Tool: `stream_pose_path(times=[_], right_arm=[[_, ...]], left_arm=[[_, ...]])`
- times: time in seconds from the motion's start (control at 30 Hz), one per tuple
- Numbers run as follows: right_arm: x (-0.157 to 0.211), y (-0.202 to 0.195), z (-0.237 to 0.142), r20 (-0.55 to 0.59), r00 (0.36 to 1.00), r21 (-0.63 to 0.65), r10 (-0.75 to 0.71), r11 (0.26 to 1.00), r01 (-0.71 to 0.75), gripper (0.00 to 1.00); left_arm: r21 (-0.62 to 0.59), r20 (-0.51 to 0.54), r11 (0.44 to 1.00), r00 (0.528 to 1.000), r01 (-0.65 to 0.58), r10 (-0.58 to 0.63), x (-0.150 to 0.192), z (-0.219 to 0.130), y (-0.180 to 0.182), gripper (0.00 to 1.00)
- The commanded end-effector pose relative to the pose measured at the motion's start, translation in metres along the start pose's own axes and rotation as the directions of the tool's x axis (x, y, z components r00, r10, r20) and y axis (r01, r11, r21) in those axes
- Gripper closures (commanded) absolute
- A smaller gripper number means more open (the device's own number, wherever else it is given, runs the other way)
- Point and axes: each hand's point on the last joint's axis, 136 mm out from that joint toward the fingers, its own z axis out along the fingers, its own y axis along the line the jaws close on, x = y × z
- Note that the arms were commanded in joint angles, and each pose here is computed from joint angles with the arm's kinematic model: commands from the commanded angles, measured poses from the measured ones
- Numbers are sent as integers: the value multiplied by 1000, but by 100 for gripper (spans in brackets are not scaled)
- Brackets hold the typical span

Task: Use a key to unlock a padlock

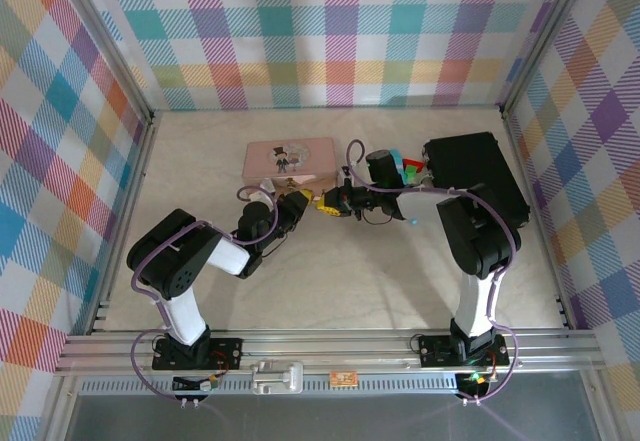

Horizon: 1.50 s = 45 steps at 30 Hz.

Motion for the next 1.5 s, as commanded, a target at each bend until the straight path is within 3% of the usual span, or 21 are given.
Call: stream_pose_path(times=[0.0, 0.53, 0.77, 0.9, 1.07, 1.3, 1.4, 1.47], right_arm=[[-40, 7, -6, 127, 991, 25, -43, 999, 40, 100], [-61, -3, -15, 189, 974, 84, -125, 990, 111, 100], [-64, 2, -1, 258, 966, 17, -7, 1000, 3, 100], [-66, 13, -2, 290, 952, -91, 103, 993, -80, 100], [-44, 55, 12, 276, 958, -108, 78, 993, -50, 100], [-51, 27, 12, 321, 937, -77, 135, 990, -116, 100], [-53, 28, 12, 299, 924, -179, 239, 965, -192, 100], [-51, 45, 10, 200, 907, -329, 371, 897, -294, 100]], left_arm=[[274, -260, 959, 955, -73, 146, 59, -10, -69, 100], [324, -378, 943, 905, -70, 197, 77, -17, -74, 100], [310, -387, 948, 902, -69, 192, 81, -13, -67, 100], [286, -382, 955, 904, -81, 191, 82, -10, -56, 100], [249, -346, 965, 923, -81, 167, 75, -4, -46, 100], [257, -328, 962, 928, -94, 178, 72, -7, -49, 100], [294, -336, 945, 911, -140, 239, 74, -8, -52, 100], [321, -333, 931, 899, -174, 283, 73, -9, -54, 100]])
